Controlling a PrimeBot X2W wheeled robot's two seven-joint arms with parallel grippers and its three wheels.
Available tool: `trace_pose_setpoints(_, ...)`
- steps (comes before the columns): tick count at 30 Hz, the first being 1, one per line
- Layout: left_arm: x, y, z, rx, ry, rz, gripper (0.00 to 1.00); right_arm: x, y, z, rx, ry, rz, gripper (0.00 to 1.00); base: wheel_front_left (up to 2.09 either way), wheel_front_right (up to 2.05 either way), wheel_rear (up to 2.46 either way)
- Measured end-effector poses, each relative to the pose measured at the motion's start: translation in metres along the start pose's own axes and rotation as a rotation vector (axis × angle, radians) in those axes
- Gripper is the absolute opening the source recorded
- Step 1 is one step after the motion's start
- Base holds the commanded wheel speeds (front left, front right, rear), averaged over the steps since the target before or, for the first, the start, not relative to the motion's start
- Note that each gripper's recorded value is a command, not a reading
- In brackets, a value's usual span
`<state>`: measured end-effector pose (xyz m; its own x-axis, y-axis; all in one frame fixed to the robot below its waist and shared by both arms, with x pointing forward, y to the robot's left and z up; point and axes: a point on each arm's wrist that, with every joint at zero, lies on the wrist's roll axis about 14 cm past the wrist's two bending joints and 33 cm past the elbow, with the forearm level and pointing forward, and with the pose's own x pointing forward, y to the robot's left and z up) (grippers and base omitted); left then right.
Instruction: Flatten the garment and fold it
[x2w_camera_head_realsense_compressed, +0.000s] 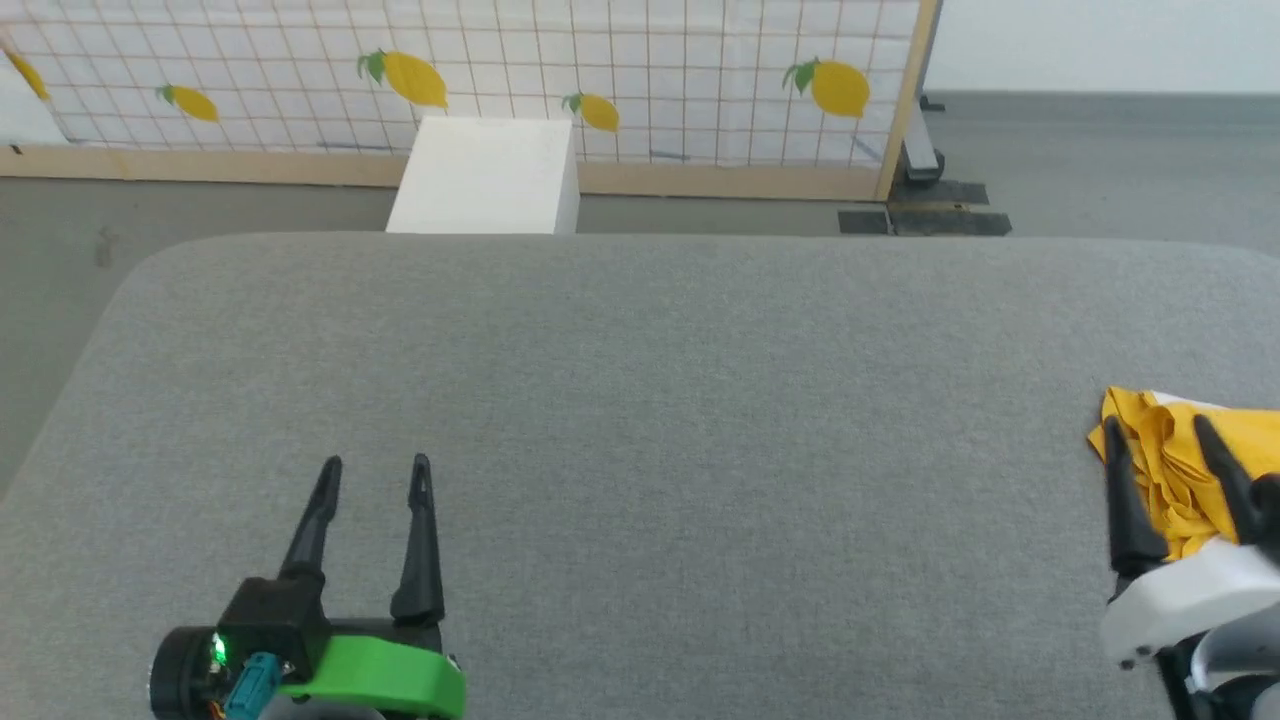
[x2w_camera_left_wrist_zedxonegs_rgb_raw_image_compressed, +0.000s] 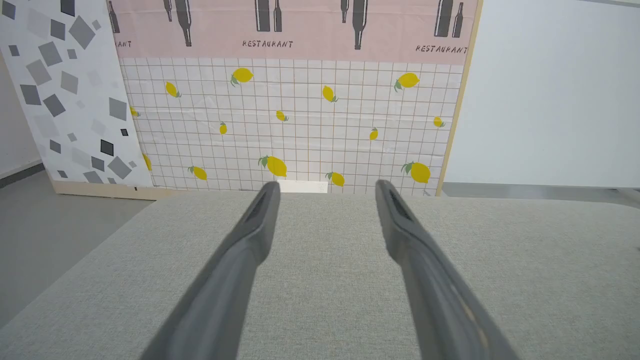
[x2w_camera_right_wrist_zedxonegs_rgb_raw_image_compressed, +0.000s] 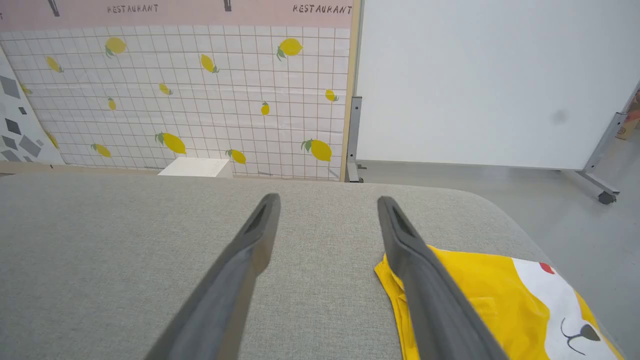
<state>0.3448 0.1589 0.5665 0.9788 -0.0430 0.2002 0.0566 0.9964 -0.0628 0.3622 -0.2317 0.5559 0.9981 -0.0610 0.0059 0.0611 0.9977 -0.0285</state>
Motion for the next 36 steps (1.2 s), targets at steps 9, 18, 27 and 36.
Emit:
trace_pose_setpoints(9,-0.013,0.005,-0.023,-0.038,0.071,0.029,1.0,-0.012,0.017,-0.015,-0.036,-0.025,0.033,1.0,0.0,0.0,0.0)
trace_pose_setpoints(18,-0.018,0.005,-0.039,-0.052,0.111,0.037,1.0,-0.018,0.015,-0.041,0.006,0.009,0.029,1.0,0.0,0.0,0.0)
trace_pose_setpoints(27,-0.02,0.008,-0.049,-0.016,0.139,0.032,0.0,-0.018,0.015,-0.047,0.008,0.016,0.028,0.0,0.0,0.0,0.0)
trace_pose_setpoints(36,-0.019,0.008,-0.049,-0.015,0.145,0.032,0.0,-0.018,0.016,-0.047,0.008,0.02,0.032,0.0,0.0,0.0,0.0)
